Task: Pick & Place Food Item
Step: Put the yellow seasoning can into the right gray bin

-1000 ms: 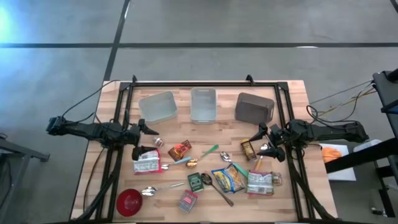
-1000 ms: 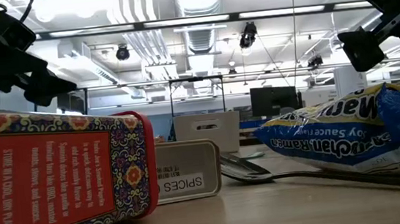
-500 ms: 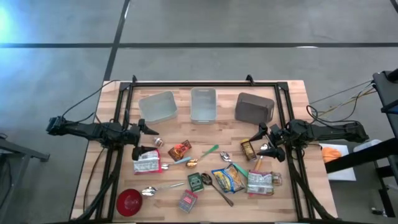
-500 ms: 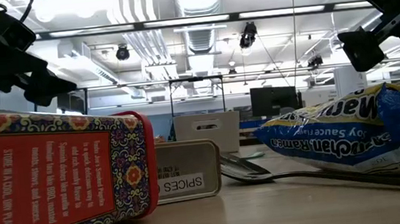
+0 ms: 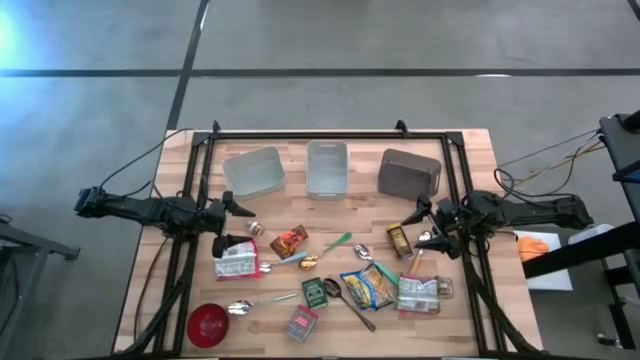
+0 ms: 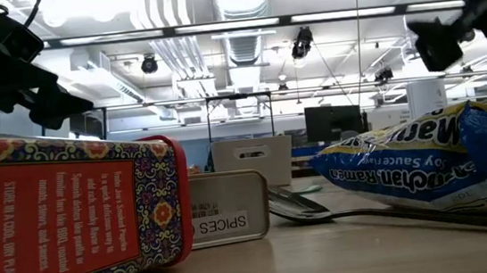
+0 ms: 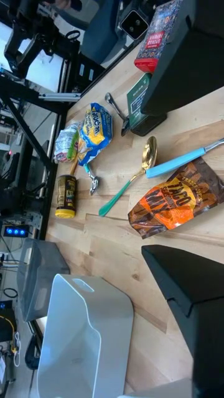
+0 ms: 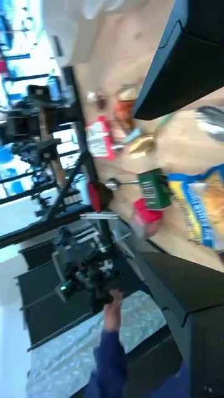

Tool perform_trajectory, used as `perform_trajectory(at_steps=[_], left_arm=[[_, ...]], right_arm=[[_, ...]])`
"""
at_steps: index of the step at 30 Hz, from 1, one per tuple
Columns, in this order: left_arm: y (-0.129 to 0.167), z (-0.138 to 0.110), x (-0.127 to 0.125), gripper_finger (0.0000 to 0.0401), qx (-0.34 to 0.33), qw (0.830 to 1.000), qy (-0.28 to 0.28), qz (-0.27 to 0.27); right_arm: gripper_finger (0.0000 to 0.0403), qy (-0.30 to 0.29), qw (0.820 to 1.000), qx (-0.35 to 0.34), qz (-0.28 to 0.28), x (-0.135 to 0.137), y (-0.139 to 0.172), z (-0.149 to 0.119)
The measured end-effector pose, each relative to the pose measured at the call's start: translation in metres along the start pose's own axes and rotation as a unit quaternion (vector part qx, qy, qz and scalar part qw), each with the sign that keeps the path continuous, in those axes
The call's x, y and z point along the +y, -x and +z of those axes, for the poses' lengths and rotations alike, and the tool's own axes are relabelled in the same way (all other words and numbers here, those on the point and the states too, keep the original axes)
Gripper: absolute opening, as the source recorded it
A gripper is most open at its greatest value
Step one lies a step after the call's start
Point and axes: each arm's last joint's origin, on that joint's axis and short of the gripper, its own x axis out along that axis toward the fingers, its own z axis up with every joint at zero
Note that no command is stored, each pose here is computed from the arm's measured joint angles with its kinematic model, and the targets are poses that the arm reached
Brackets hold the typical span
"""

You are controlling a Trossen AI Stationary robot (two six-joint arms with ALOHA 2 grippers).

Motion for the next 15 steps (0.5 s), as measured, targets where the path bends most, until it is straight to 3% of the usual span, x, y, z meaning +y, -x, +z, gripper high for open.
perform_trajectory(at_steps=[4, 8, 15], left_arm=[[0.000, 0.000, 0.000, 0.0361, 0.000, 1.000, 0.000, 0.000], [0.000, 0.000, 0.000, 0.0361, 0.000, 1.000, 0.000, 0.000], [0.000, 0.001, 0.001, 0.0361, -0.010, 1.000, -0.011, 0.015]], right_arm=[[0.0362, 0.019, 0.998, -0.034, -0.057, 0.007, 0.002, 0.027], [0.0362, 0.014, 0.993, 0.007, -0.113, 0.016, 0.003, 0.053], [0.0362, -0.137, 0.968, 0.090, -0.189, 0.021, -0.007, 0.077]])
